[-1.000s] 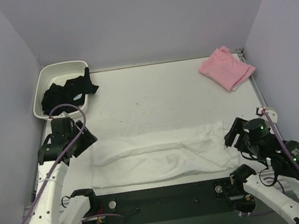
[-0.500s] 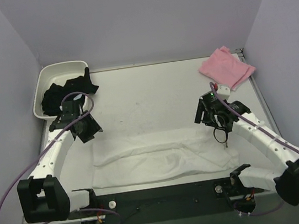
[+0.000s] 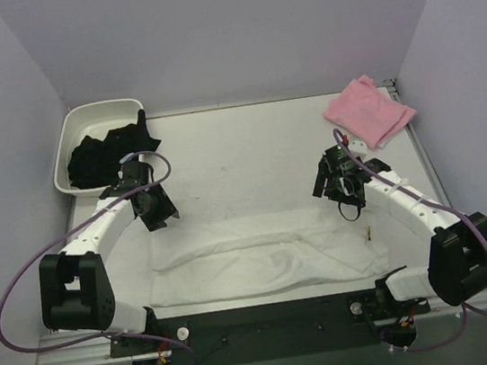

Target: Fold and stack the t-shirts

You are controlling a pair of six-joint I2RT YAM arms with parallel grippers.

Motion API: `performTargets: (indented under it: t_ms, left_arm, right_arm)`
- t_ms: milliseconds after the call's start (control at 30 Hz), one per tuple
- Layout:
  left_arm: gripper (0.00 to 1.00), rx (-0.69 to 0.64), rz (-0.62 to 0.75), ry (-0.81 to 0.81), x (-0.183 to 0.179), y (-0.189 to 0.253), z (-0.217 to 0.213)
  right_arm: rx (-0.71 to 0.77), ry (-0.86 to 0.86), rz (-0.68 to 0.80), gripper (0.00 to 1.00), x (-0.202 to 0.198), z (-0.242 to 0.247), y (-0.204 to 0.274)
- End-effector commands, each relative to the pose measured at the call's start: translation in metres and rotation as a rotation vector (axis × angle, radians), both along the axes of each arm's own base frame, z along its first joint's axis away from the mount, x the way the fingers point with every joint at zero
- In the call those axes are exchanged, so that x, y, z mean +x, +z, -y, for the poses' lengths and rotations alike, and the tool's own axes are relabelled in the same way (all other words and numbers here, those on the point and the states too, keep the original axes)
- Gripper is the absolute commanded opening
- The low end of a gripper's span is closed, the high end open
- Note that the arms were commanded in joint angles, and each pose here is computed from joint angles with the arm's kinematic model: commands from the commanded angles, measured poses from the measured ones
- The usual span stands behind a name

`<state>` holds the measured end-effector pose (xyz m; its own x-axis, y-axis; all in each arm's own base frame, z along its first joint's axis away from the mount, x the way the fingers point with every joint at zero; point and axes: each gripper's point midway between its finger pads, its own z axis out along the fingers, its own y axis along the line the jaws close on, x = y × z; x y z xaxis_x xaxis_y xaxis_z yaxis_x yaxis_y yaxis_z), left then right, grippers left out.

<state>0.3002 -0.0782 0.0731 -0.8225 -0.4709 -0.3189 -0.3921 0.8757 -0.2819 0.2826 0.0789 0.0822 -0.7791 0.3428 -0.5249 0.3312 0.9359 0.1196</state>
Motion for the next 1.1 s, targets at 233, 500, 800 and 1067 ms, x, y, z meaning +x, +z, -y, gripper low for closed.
performTargets:
  t_ms: [233,500,800,1067]
  left_arm:
    - [0.54,0.034,-0.030,-0.054,-0.013,-0.018,0.017]
    - [0.52,0.079,-0.084,-0.057,-0.026,-0.040,0.015]
    - [0.48,0.130,-0.215,-0.038,-0.026,-0.076,0.013]
    - [0.48,0.143,-0.211,-0.023,0.011,-0.073,0.015]
  right_arm:
    - [-0.007,0.030,-0.098,0.68,-0.033,0.001,-0.038]
    - [-0.023,0.026,-0.129,0.68,-0.038,0.003,-0.051]
    - [-0.054,0.005,-0.225,0.68,-0.032,0.002,-0.074]
    - [-0.045,-0.029,-0.291,0.69,0.003,0.007,-0.087]
